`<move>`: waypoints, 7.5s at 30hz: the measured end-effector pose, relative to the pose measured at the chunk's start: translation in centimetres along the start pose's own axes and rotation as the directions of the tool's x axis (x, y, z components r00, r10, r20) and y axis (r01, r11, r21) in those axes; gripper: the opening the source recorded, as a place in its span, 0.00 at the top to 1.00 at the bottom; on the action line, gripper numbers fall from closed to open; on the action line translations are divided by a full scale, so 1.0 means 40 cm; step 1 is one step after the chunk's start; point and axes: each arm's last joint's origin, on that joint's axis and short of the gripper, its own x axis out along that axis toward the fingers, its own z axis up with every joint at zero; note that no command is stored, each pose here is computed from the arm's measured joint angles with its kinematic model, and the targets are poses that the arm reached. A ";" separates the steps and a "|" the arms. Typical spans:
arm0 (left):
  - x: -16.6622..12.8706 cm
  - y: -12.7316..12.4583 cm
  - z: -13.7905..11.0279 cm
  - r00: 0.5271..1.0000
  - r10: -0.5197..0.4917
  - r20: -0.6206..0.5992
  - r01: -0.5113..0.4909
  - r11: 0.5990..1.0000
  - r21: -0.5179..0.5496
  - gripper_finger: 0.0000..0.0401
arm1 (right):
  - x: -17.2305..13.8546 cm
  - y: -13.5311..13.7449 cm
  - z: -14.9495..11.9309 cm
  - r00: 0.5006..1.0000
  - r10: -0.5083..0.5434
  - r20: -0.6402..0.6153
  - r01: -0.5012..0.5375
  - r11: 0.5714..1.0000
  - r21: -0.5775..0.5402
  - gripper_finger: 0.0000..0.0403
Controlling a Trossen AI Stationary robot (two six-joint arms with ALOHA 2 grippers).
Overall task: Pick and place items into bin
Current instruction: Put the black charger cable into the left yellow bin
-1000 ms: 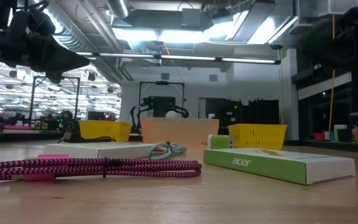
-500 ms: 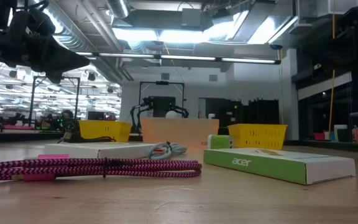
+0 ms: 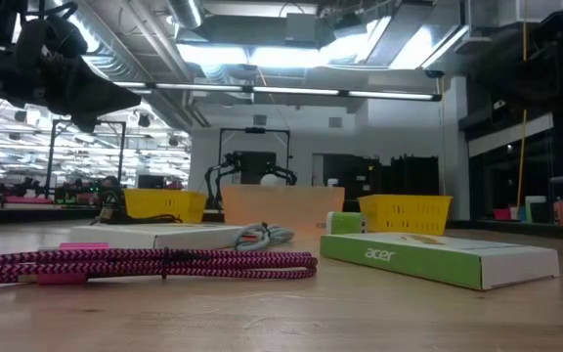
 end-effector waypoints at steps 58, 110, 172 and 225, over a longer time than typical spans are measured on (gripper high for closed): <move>0.051 -0.060 0.195 0.868 0.125 -0.481 -0.075 0.990 0.122 0.99 | 0.137 0.000 0.162 0.934 -0.064 -0.351 0.077 0.997 0.022 1.00; 0.133 -0.065 0.096 0.633 0.384 -0.672 -0.324 0.920 0.221 0.55 | 0.196 -0.004 0.112 0.887 -0.126 -0.444 0.126 0.992 -0.030 1.00; 0.230 -0.052 -0.111 0.265 0.550 -0.792 -0.452 0.797 0.401 0.85 | 0.204 -0.003 0.118 0.903 -0.123 -0.412 0.105 0.992 -0.065 1.00; 0.039 -0.127 0.194 0.938 0.138 -0.319 -0.008 0.926 0.377 0.95 | 0.203 -0.003 0.116 0.900 -0.123 -0.417 0.094 0.992 -0.088 1.00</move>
